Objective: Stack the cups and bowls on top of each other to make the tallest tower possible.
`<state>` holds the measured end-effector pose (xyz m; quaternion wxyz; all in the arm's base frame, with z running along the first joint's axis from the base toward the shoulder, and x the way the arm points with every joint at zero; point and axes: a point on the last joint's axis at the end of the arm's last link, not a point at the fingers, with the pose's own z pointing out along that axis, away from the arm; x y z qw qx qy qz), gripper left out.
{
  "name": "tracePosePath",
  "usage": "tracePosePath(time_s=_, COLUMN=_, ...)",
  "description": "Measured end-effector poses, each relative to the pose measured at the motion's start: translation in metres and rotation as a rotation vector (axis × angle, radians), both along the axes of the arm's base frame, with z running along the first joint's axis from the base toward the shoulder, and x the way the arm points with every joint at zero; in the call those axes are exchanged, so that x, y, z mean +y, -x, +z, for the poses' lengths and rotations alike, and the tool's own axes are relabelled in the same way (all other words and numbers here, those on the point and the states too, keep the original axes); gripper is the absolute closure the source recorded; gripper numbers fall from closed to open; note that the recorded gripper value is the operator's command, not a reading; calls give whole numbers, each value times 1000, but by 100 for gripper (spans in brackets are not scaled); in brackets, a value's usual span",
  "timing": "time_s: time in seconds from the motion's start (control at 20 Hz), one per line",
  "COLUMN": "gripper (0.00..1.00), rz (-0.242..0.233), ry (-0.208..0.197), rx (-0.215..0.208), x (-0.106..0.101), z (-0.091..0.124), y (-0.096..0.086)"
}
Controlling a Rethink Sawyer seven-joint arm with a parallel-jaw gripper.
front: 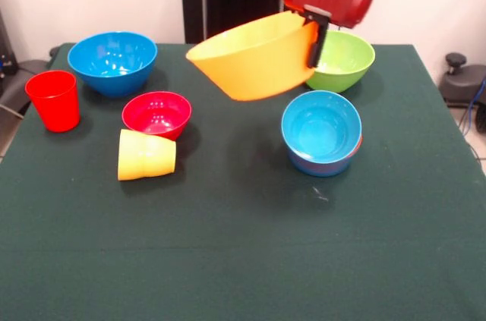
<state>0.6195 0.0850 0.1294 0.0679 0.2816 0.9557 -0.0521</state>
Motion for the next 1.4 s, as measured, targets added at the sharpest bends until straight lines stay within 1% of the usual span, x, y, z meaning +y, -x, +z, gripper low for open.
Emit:
tracePosePath(time_s=0.15, gripper=100, rz=18, ry=5, rx=-13, x=10, z=-4, y=-12)
tracePosePath(time_s=0.4, gripper=100, rz=40, ry=16, rx=-21, x=22, z=-15, y=-24)
tracePosePath(time_s=0.8, gripper=100, rz=46, ry=30, rx=-20, x=27, z=-23, y=-29)
tracePosePath(time_s=1.05, gripper=100, rz=38, ry=50, rx=-5, x=24, z=-31, y=-25)
tracePosePath(time_s=1.15, gripper=100, rz=34, ry=56, rx=11, x=30, z=-40, y=-19)
tracePosePath(time_s=1.4, gripper=100, rz=33, ry=51, rx=27, x=47, z=-51, y=-12)
